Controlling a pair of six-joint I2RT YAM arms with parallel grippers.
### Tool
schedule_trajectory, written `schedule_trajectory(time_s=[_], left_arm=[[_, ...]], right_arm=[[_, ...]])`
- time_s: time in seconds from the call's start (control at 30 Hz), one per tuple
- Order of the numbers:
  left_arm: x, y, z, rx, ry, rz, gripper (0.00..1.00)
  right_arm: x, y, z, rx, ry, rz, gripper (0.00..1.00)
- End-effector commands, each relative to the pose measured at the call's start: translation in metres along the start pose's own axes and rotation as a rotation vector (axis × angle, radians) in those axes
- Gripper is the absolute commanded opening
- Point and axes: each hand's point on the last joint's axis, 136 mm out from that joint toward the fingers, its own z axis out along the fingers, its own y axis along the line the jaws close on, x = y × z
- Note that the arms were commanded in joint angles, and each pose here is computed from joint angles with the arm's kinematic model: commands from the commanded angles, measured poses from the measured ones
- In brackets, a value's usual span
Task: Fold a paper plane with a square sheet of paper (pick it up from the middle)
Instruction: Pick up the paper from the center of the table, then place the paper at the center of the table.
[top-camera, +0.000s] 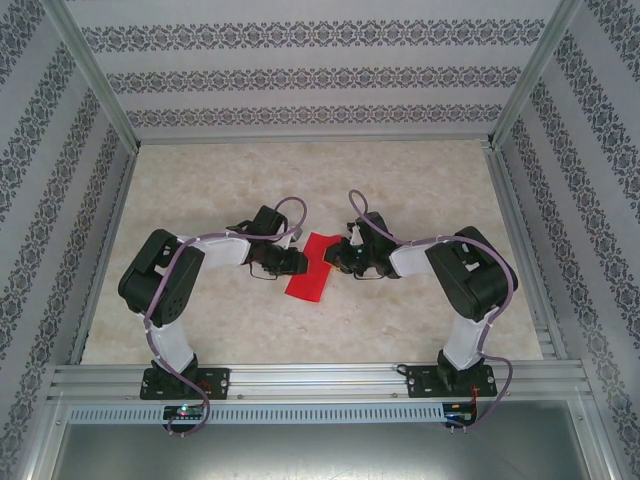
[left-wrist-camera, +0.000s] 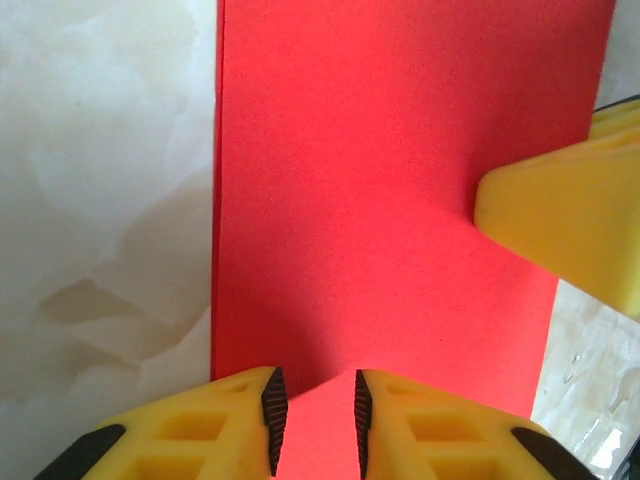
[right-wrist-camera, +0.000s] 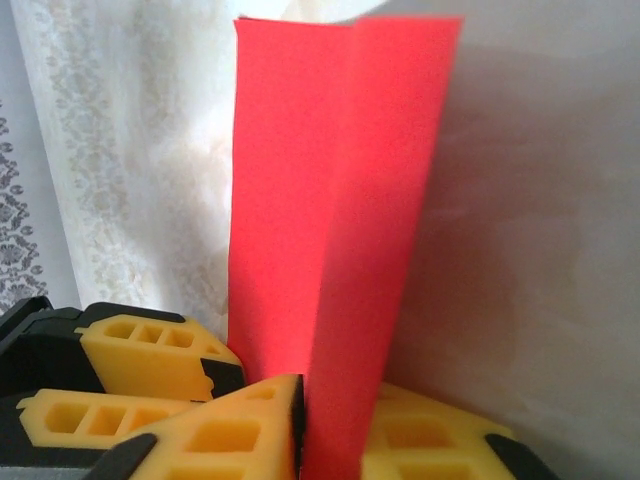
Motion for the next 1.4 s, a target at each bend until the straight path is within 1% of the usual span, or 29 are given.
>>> schedule_trajectory(time_s=[0.0, 0.2, 0.33, 0.4, 0.57, 0.7, 0.8, 0.97, 1.1, 1.17, 1.2, 1.37], left_arm=[[0.045, 0.031, -0.002, -0.117, 0.139, -0.113, 0.35], [0.021, 0.015, -0.032, -0.095, 0.051, -0.111, 0.51], [0.005, 0.012, -0.057, -0.067, -0.03, -0.151, 0.58], [-0.001, 0.005, -0.067, -0.015, -0.063, -0.173, 0.61], [-0.008, -0.014, -0.079, 0.123, -0.096, -0.23, 0.63], [-0.011, -0.021, -0.088, 0.159, -0.121, -0.248, 0.66], [-0.016, -0.031, -0.095, 0.223, -0.143, -0.261, 0.66], [-0.024, -0.044, -0.097, 0.299, -0.147, -0.267, 0.66], [-0.023, -0.04, -0.095, 0.279, -0.139, -0.263, 0.65], [-0.025, -0.045, -0.098, 0.298, -0.143, -0.259, 0.64], [-0.026, -0.046, -0.099, 0.303, -0.146, -0.258, 0.63], [-0.027, -0.054, -0.111, 0.308, -0.161, -0.243, 0.49]], right_arm=[[-0.004, 0.02, -0.002, -0.064, -0.008, -0.035, 0.13], [-0.01, 0.038, -0.011, -0.153, -0.014, -0.02, 0.04], [-0.015, 0.05, -0.02, -0.221, -0.02, 0.001, 0.01], [-0.018, 0.06, -0.026, -0.264, -0.02, 0.007, 0.0], [-0.03, 0.08, -0.042, -0.361, -0.03, 0.034, 0.0], [-0.039, 0.093, -0.056, -0.415, -0.041, 0.045, 0.0], [-0.044, 0.101, -0.064, -0.438, -0.047, 0.054, 0.0], [-0.049, 0.115, -0.075, -0.489, -0.058, 0.047, 0.0], [-0.053, 0.12, -0.082, -0.513, -0.071, 0.051, 0.0], [-0.052, 0.121, -0.083, -0.511, -0.069, 0.048, 0.0], [-0.052, 0.12, -0.083, -0.507, -0.072, 0.051, 0.0], [-0.05, 0.112, -0.08, -0.459, -0.066, 0.033, 0.0]])
